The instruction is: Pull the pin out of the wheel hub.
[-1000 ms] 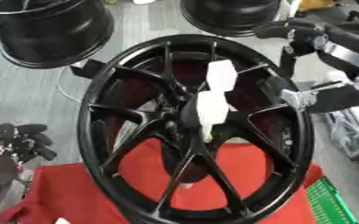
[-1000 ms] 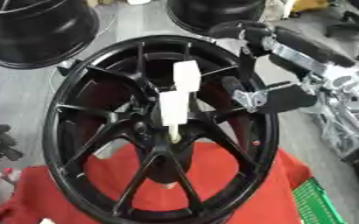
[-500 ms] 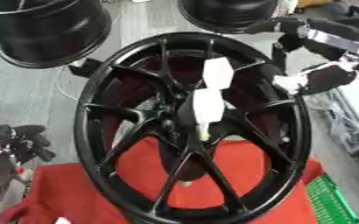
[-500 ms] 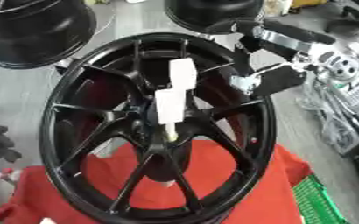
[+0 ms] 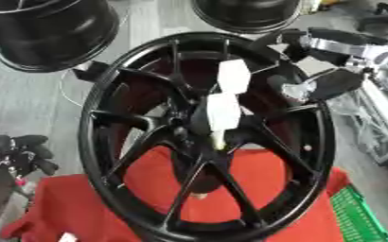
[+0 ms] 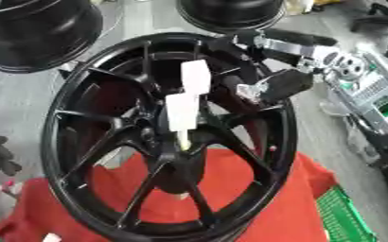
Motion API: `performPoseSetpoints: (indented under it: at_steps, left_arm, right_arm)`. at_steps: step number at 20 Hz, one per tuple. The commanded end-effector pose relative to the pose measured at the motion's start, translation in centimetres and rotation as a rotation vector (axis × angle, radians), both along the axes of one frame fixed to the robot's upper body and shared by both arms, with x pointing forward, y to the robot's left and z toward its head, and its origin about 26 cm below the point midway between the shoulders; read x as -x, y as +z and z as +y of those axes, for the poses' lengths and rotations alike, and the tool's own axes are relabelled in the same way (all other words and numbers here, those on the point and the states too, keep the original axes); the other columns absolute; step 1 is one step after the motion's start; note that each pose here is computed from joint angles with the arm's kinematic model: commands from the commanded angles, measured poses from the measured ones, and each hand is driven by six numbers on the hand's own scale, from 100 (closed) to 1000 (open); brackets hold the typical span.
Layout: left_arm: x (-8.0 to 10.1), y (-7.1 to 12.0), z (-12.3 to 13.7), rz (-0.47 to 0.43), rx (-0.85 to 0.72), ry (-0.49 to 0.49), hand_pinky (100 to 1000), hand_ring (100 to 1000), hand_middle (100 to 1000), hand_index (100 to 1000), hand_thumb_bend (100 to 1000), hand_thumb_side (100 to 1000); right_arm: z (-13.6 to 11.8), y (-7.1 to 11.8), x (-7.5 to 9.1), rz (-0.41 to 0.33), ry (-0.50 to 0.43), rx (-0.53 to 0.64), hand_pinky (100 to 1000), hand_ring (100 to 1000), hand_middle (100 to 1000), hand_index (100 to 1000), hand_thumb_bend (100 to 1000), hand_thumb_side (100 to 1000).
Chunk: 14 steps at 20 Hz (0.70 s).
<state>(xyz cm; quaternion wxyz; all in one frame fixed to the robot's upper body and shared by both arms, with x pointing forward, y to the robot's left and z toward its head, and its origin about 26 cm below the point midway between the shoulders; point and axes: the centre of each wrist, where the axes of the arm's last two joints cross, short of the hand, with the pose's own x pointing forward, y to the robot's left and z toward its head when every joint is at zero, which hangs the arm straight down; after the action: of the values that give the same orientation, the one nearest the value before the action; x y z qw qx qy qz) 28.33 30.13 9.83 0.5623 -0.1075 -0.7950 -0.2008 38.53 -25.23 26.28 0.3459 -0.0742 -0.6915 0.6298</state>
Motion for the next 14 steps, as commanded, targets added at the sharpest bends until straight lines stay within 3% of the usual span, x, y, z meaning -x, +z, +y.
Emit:
performPoseSetpoints:
  at_steps: [1, 5, 14]
  left_arm:
    - [0.1, 0.4, 0.0, -0.014, -0.007, -0.008, 640, 466, 541, 766, 137, 961]
    - [0.1, 0.3, 0.0, -0.012, -0.007, -0.011, 640, 466, 541, 766, 137, 962]
    - [0.1, 0.3, -0.1, -0.009, -0.007, -0.015, 640, 466, 541, 765, 138, 961]
  right_arm:
    - [0.2, 0.8, -0.2, -0.025, 0.004, 0.030, 394, 408, 903, 943, 100, 424]
    - [0.9, 0.8, -0.4, -0.027, 0.020, 0.050, 388, 404, 900, 944, 100, 446]
    - [1.9, 1.4, -0.4, -0.048, 0.045, 0.057, 365, 389, 892, 944, 100, 406]
